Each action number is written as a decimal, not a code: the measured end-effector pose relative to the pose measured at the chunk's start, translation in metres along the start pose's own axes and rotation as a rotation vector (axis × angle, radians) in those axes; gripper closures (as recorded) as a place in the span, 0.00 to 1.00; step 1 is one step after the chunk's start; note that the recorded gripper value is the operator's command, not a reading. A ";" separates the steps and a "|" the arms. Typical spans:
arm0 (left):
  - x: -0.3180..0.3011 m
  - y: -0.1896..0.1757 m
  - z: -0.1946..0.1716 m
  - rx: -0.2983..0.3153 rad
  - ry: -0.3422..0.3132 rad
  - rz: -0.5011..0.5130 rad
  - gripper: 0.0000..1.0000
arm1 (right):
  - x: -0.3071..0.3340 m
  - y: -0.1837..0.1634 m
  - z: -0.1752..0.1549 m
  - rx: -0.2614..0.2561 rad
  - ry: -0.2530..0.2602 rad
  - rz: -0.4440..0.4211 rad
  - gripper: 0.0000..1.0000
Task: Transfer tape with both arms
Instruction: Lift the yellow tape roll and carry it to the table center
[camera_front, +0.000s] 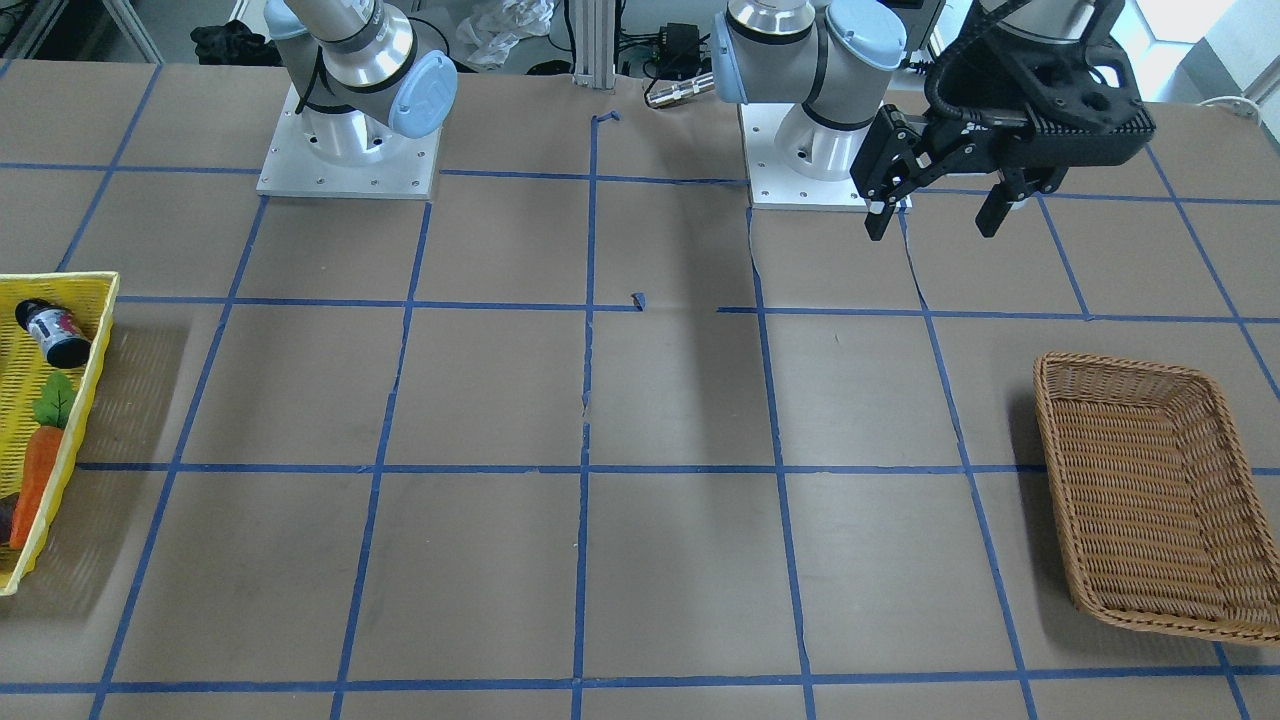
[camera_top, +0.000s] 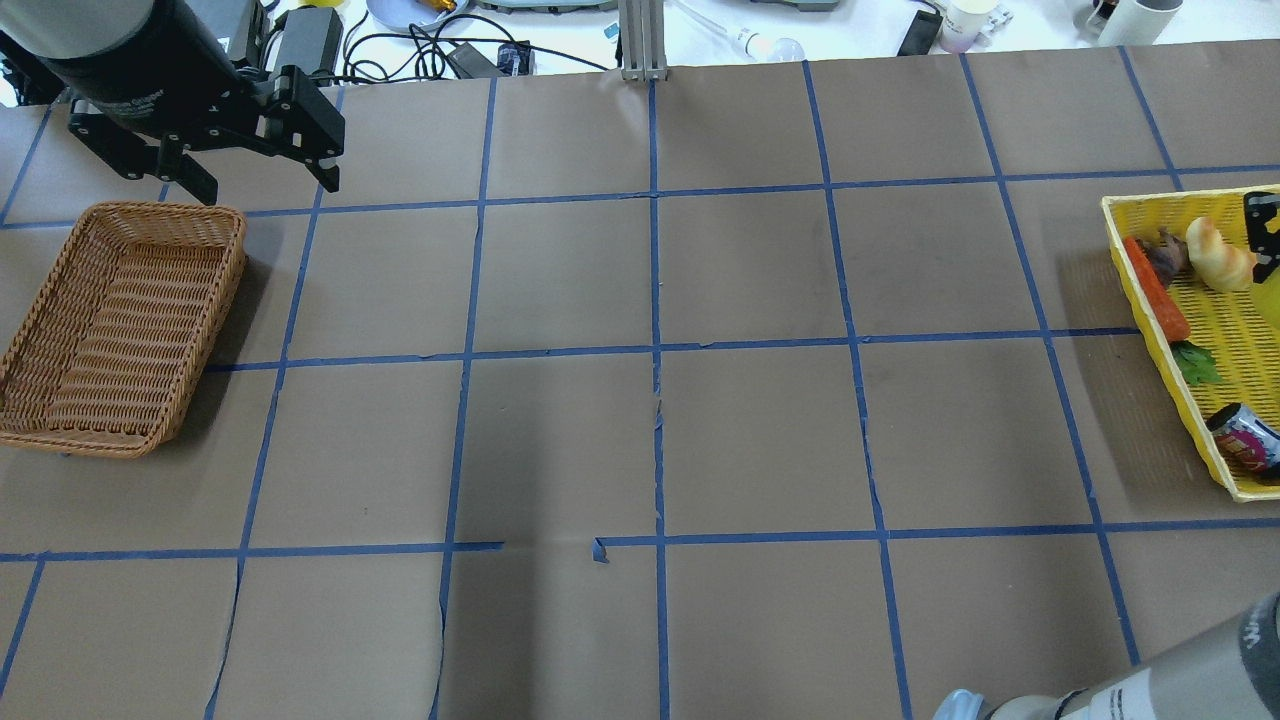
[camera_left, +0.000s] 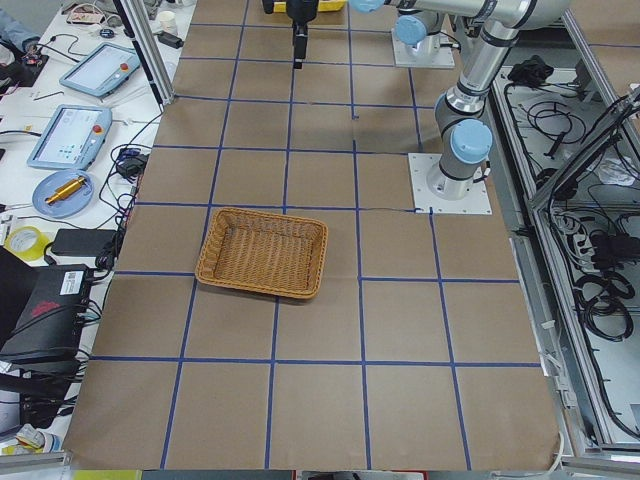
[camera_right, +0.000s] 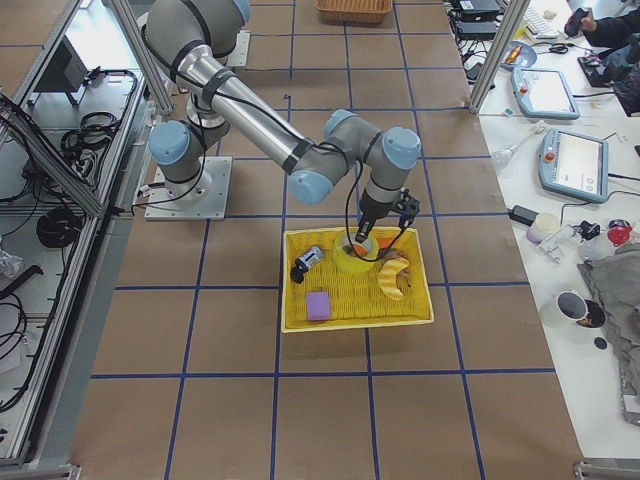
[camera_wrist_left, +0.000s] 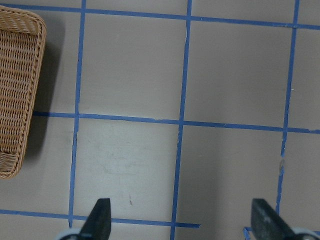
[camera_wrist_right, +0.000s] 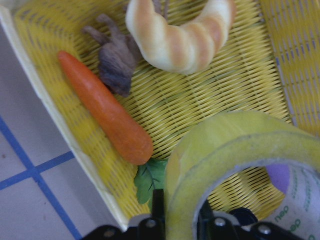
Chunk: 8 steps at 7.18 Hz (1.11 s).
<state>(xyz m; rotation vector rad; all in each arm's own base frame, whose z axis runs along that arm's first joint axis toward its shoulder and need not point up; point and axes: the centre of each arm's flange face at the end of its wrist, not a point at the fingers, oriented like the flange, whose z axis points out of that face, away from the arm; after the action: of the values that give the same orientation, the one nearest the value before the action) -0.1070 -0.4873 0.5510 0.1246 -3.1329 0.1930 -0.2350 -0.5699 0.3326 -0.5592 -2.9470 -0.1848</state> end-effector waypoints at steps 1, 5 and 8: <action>0.000 0.000 0.000 0.000 -0.001 0.000 0.00 | -0.038 0.007 -0.022 0.026 -0.001 -0.052 1.00; 0.001 0.000 0.001 -0.002 0.001 0.000 0.00 | -0.262 0.069 -0.071 0.097 -0.119 -0.044 1.00; 0.001 0.000 0.001 -0.001 0.002 0.002 0.00 | -0.378 0.116 -0.065 0.116 -0.175 -0.023 1.00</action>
<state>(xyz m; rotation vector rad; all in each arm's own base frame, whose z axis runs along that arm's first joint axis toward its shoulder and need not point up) -0.1078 -0.4878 0.5504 0.1212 -3.1314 0.1909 0.1642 -0.6064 0.3483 -0.5525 -3.1078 0.0349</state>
